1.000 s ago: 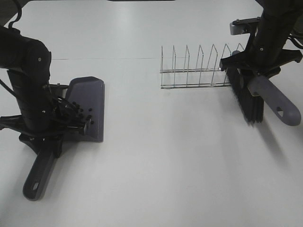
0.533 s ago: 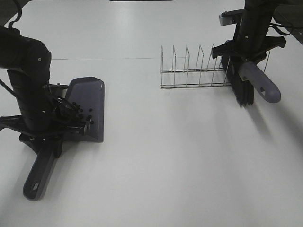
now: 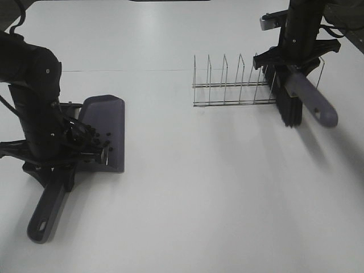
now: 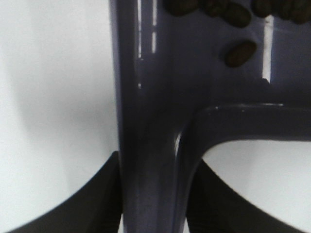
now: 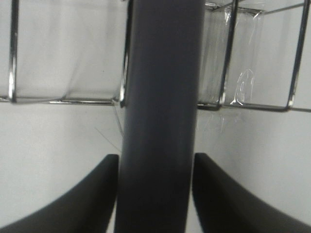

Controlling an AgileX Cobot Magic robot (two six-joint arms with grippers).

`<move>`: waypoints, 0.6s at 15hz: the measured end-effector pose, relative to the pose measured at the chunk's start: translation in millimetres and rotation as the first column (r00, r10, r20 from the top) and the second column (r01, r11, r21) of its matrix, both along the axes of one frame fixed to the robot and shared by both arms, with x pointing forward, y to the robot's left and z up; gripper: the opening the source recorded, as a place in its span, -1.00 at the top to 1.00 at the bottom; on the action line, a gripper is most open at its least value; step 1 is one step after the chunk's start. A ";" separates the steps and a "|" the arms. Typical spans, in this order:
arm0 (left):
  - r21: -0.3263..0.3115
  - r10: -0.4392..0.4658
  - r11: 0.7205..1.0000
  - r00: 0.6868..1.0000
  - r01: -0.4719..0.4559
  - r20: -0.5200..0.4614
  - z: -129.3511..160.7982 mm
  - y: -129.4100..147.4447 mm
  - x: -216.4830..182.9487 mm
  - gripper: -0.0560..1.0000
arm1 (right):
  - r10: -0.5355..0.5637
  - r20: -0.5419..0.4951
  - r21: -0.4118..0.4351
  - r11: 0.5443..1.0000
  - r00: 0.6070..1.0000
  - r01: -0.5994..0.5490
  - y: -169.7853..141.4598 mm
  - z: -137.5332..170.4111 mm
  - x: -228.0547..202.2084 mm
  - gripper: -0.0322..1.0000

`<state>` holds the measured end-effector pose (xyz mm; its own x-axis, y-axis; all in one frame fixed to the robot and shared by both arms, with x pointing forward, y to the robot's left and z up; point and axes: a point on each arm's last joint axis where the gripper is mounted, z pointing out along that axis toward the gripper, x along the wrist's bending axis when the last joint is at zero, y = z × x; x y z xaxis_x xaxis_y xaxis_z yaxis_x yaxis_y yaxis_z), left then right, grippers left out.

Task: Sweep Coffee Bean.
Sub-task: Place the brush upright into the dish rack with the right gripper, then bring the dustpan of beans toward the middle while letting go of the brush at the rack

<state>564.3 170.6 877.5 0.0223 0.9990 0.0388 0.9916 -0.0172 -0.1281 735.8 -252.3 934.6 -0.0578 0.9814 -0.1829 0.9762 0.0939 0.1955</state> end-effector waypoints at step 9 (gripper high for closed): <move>-0.019 -0.010 1.000 1.000 0.011 0.025 5.0 -3.3 6.6 0.27 | 0.038 0.157 0.072 0.996 0.987 -0.050 2.1 116.4 -29.9 -0.81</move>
